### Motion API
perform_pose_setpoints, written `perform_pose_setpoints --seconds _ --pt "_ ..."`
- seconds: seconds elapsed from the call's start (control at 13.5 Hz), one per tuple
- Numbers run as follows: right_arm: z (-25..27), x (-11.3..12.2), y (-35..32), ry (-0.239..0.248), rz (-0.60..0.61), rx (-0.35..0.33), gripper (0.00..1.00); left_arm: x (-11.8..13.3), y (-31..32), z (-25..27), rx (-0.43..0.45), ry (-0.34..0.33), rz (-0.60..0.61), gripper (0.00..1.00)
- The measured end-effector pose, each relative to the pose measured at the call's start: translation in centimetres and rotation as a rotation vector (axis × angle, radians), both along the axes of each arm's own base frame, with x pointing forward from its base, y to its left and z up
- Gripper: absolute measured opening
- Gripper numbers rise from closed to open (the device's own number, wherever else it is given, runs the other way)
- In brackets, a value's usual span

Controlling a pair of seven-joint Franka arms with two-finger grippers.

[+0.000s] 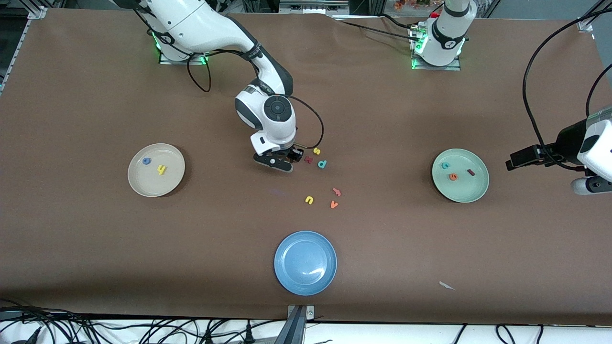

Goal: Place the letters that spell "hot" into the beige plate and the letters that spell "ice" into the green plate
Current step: 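Lower the right gripper and grasp the orange t-shaped letter, then carry the orange letter onto the beige plate and open the right gripper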

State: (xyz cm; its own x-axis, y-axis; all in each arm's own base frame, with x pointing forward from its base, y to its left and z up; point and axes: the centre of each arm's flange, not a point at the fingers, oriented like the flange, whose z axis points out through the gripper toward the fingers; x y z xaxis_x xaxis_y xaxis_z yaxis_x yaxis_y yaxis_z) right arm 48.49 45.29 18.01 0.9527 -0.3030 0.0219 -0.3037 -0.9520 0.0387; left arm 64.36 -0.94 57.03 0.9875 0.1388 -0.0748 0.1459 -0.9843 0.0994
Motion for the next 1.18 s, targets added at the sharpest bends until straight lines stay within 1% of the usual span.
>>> perform_pose_setpoints --seconds 0.07,0.52,0.66,0.74,0.81,0.89,0.96,1.03,1.11,1.18 --pt "-0.1 0.0 0.0 0.001 -0.001 -0.001 0.60 0.0 -0.1 0.0 0.000 0.001 -0.002 1.00" --pt "-0.5 -0.2 0.1 -0.005 -0.046 -0.011 0.55 -0.3 -0.2 0.1 0.000 0.012 -0.005 1.00" --pt "-0.5 -0.3 0.2 -0.007 -0.065 -0.009 0.51 -0.6 -0.3 0.6 0.001 0.013 -0.007 1.00" --pt "-0.4 -0.3 0.3 -0.008 -0.070 -0.009 0.46 -0.7 -0.5 0.8 0.001 0.011 -0.010 1.00" --pt "-0.4 -0.4 0.3 -0.008 -0.072 -0.009 0.46 -0.8 -0.6 0.9 0.001 0.010 -0.012 1.00" --pt "-0.4 -0.4 0.4 -0.009 -0.072 -0.007 0.40 -0.8 -0.6 0.9 0.001 0.013 -0.012 1.00" --pt "-0.3 -0.4 0.5 -0.009 -0.073 -0.007 0.31 -0.9 -0.5 0.8 0.001 0.021 -0.012 1.00" --pt "-0.3 -0.4 0.5 -0.009 -0.075 -0.007 0.31 -1.0 -0.4 0.8 0.001 0.030 -0.011 1.00" --pt "-0.3 -0.4 0.6 -0.010 -0.078 -0.007 0.22 -1.0 -0.4 0.7 0.002 0.033 -0.011 1.00" --pt "-0.3 -0.4 0.6 -0.010 -0.080 -0.007 0.19 -1.1 -0.4 0.8 0.002 0.034 -0.012 1.00"
